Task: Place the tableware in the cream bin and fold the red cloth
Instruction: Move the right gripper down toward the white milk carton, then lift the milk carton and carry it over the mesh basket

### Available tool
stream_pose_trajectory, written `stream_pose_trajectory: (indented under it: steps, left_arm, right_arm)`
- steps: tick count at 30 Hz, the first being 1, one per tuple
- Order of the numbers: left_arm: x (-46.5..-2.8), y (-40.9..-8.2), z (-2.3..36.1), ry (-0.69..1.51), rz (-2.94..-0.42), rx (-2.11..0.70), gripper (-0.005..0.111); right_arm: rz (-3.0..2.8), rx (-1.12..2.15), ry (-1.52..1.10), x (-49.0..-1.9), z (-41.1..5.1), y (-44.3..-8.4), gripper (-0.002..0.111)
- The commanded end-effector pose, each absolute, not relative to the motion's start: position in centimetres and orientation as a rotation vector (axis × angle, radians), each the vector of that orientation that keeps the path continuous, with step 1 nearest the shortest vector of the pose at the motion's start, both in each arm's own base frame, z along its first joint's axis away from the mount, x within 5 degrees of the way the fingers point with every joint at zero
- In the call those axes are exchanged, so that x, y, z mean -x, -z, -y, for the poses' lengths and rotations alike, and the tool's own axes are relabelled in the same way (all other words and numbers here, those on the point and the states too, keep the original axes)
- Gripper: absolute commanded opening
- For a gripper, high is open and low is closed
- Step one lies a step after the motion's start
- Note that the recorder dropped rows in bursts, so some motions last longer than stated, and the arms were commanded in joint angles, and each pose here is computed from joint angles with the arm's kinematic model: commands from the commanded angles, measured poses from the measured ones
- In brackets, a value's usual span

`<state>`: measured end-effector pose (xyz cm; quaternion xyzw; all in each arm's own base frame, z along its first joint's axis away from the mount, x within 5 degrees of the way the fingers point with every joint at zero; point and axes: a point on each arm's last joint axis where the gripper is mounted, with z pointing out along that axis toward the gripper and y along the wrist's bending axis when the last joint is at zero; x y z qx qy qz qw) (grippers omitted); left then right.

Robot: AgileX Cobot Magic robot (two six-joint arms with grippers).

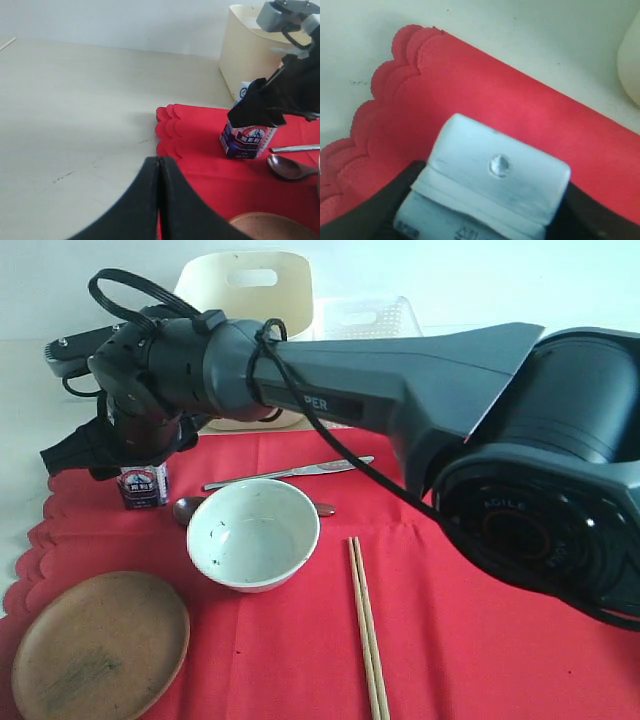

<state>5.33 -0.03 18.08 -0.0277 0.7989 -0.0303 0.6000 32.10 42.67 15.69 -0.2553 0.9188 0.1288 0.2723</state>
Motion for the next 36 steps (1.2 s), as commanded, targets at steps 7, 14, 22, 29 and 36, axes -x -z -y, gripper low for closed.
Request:
stream_pose_trajectory:
  steps: [7,14,22,29,36]
  left_arm:
    - [-5.3,-18.1,0.0,0.071,-1.837,0.067,0.0]
    - [-5.3,-18.1,0.0,0.071,-1.837,0.067,0.0]
    - [-5.3,-18.1,0.0,0.071,-1.837,0.067,0.0]
    - [-5.3,-18.1,0.0,0.071,-1.837,0.067,0.0]
    - [-5.3,-18.1,0.0,0.071,-1.837,0.067,0.0]
  right_arm:
    - [-2.37,0.656,-0.41,-31.9,-42.2,-21.3,0.0]
    - [-2.31,0.67,-0.395,-31.6,-41.2,-25.0,0.0]
    - [-2.254,0.656,-0.33,-30.7,-38.9,-30.3,0.0]
    - [-2.214,0.627,-0.251,-30.0,-36.4,-34.5,0.0]
    - [-2.2,0.664,-0.172,-28.9,-34.1,-37.5,0.0]
